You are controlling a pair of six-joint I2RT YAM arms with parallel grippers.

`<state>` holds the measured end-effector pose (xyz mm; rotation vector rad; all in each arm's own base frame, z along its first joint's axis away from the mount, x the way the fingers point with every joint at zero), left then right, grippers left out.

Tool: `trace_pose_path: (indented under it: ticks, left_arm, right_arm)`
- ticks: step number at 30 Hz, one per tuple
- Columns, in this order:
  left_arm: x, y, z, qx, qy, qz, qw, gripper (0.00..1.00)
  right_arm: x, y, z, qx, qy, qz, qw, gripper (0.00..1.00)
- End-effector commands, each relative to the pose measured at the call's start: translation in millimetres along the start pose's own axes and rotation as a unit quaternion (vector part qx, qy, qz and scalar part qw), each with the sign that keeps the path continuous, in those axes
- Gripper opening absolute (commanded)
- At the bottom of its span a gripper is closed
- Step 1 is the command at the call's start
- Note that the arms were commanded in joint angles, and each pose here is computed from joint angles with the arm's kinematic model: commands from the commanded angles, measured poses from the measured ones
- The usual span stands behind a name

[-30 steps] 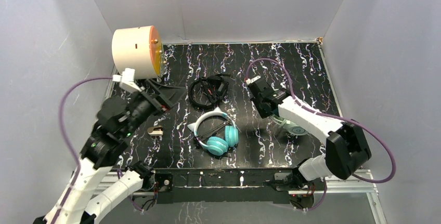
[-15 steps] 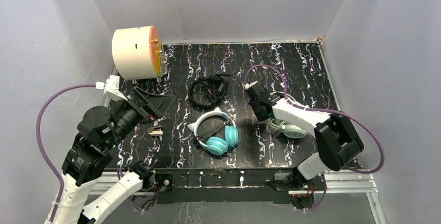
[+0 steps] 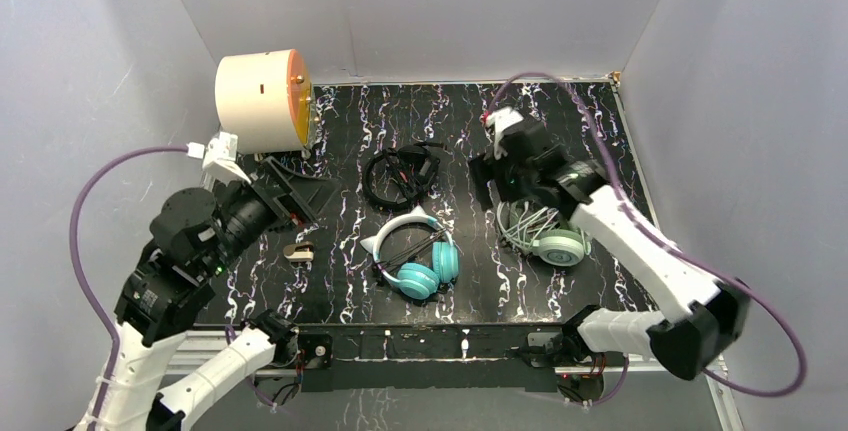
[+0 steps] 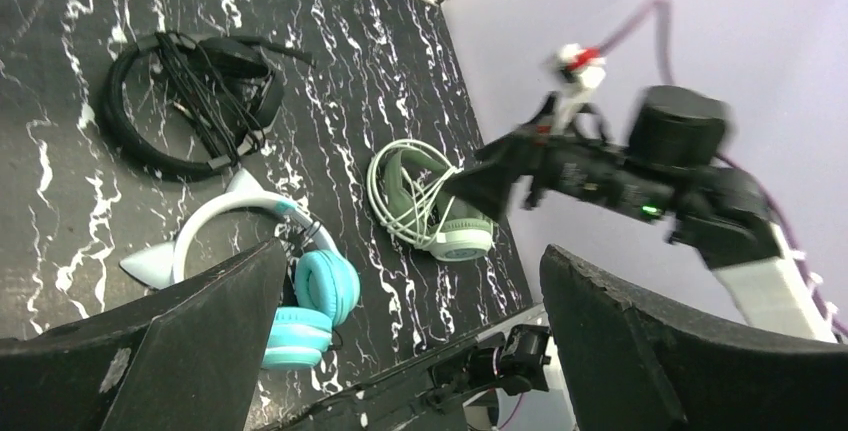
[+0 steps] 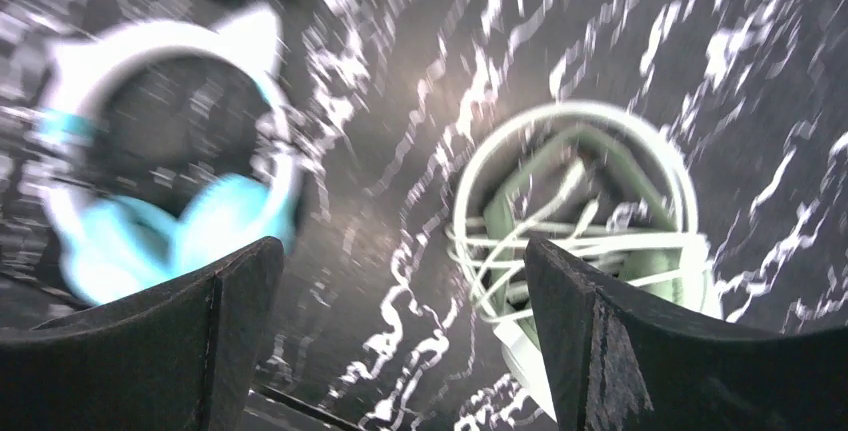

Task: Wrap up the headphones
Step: Reset both arms

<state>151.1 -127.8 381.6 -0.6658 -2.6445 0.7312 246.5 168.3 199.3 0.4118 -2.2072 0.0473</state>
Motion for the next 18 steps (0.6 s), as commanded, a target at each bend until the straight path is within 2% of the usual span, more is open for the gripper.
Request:
trace_pose_path:
  ticks: [1, 3, 6, 12, 16, 18]
  left_arm:
    - [14.8, -15.7, -43.3, -0.076, -0.025, -0.008, 0.997, 0.98]
    - [24.4, -22.6, -64.6, -0.104, -0.032, -0.019, 0.994, 0.98]
    - [41.4, -29.4, -91.2, -0.135, -0.048, -0.036, 0.989, 0.98]
    - [75.9, -38.5, -130.9, -0.152, -0.116, -0.048, 0.98, 0.98]
    - [88.4, -37.9, -137.3, -0.151, -0.14, -0.05, 0.977, 0.98]
    - [91.0, -37.3, -137.2, -0.149, -0.143, -0.05, 0.977, 0.98]
  right_arm:
    - [98.6, 18.6, -55.9, -0.009, -0.118, -0.083, 0.989, 0.99]
    - [134.4, 14.2, -73.0, -0.029, -0.169, -0.081, 0.982, 0.99]
    - [195.3, 19.6, -92.8, -0.014, -0.241, -0.125, 0.962, 0.99]
    - [308.0, 25.3, -113.9, -0.002, -0.385, -0.206, 0.899, 0.99]
    - [340.8, 24.2, -109.1, 0.003, -0.434, -0.232, 0.871, 0.98]
    - [343.1, 18.4, -108.5, -0.014, -0.438, -0.221, 0.871, 0.98]
Point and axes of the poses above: each gripper's point midway between its finger pads, its own x axis back along the fingers, its own y axis along the line the jaws close on, z = x × y, the point moved 2 cm from there along x, back along the fingers, and after that the axes turned 12 degrees about -x, right-handed, at the moved point
